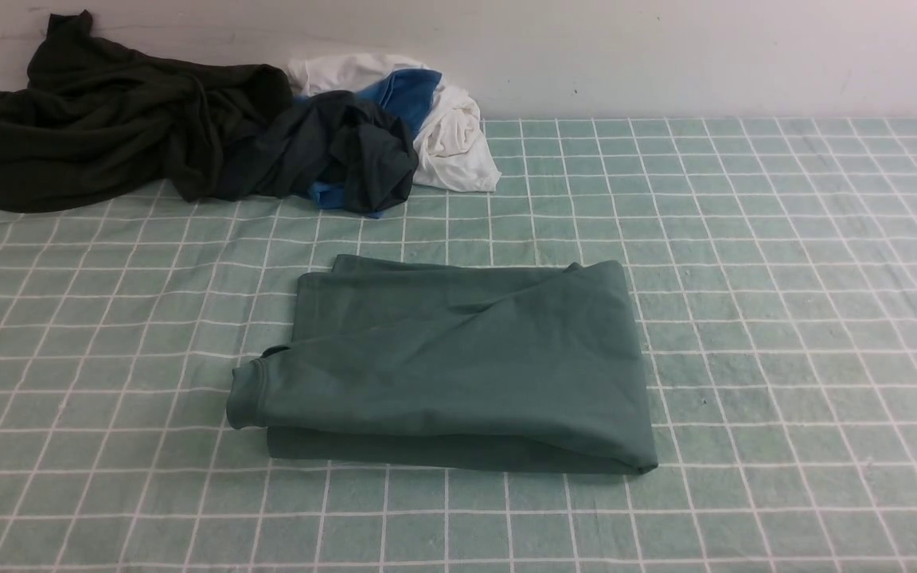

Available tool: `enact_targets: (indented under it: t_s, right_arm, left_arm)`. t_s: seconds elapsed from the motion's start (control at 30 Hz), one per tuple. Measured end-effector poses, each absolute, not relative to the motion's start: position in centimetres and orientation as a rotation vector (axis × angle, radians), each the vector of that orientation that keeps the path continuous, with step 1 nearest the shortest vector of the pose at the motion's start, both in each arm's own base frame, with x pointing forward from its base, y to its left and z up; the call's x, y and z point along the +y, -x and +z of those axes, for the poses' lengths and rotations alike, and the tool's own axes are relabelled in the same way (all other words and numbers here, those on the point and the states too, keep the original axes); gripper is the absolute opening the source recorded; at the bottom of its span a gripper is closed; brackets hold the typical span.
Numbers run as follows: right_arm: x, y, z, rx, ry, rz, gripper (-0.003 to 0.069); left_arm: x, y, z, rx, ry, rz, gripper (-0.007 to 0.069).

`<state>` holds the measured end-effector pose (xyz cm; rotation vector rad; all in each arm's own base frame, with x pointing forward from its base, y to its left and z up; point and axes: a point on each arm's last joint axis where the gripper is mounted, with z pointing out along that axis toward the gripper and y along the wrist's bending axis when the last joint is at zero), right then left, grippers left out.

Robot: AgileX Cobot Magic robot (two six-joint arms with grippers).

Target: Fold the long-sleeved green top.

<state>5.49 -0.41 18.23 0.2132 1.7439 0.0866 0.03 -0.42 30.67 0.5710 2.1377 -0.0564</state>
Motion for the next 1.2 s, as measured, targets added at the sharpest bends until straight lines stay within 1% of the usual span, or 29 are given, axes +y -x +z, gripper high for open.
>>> enact_targets:
  t_s: [0.33, 0.43, 0.53, 0.7, 0.73, 0.77, 0.8, 0.83, 0.9, 1.03, 1.1, 1.2]
  right_arm:
    - [-0.4, -5.5, 18.2, 1.744, -0.213, 0.087, -0.0014]
    - [-0.4, -5.5, 18.2, 1.744, -0.213, 0.087, -0.0014]
    - [-0.4, -5.5, 18.2, 1.744, -0.213, 0.087, -0.0014]
    - [-0.4, -5.5, 18.2, 1.744, -0.213, 0.087, -0.0014]
    - [-0.4, -5.5, 18.2, 1.744, -0.213, 0.087, -0.0014]
    - [-0.4, -5.5, 18.2, 1.744, -0.213, 0.087, -0.0014]
    - [-0.4, -5.5, 18.2, 1.744, -0.213, 0.087, -0.0014]
    - [-0.4, -5.5, 18.2, 1.744, -0.213, 0.087, -0.0014]
    - [-0.4, -5.5, 18.2, 1.744, -0.213, 0.087, -0.0014]
    - [-0.4, -5.5, 18.2, 1.744, -0.213, 0.087, -0.0014]
    - [-0.4, -5.5, 18.2, 1.744, -0.213, 0.087, -0.0014]
    - [-0.4, -5.5, 18.2, 1.744, -0.213, 0.087, -0.0014]
  left_arm:
    - [-0.5, -0.2, 30.5, 2.138, -0.571, -0.056, -0.0003]
    - [-0.8, -0.8, 29.9, 2.115, -0.563, -0.086, -0.0003]
    - [-1.3, -2.4, 28.6, 2.007, -0.49, -0.099, -0.0003]
    - [-1.0, -4.5, 25.3, 1.785, -0.305, -0.009, -0.0003]
    - [-1.0, -4.5, 25.3, 1.785, -0.305, -0.009, -0.0003]
    - [-0.8, -4.7, 24.1, 1.731, -0.257, 0.025, -0.0003]
    - [-0.7, -4.8, 23.8, 1.722, -0.247, 0.033, -0.0003]
    - [-0.5, -5.0, 22.7, 1.694, -0.219, 0.069, -0.0003]
    - [-0.3, -5.2, 20.9, 1.695, -0.188, 0.114, -0.0003]
    - [0.0, -5.4, 18.6, 1.76, -0.15, 0.155, -0.0003]
    - [0.1, -5.5, 17.9, 1.782, -0.149, 0.17, -0.0003]
    - [0.2, -5.5, 17.8, 1.788, -0.165, 0.193, -0.0003]
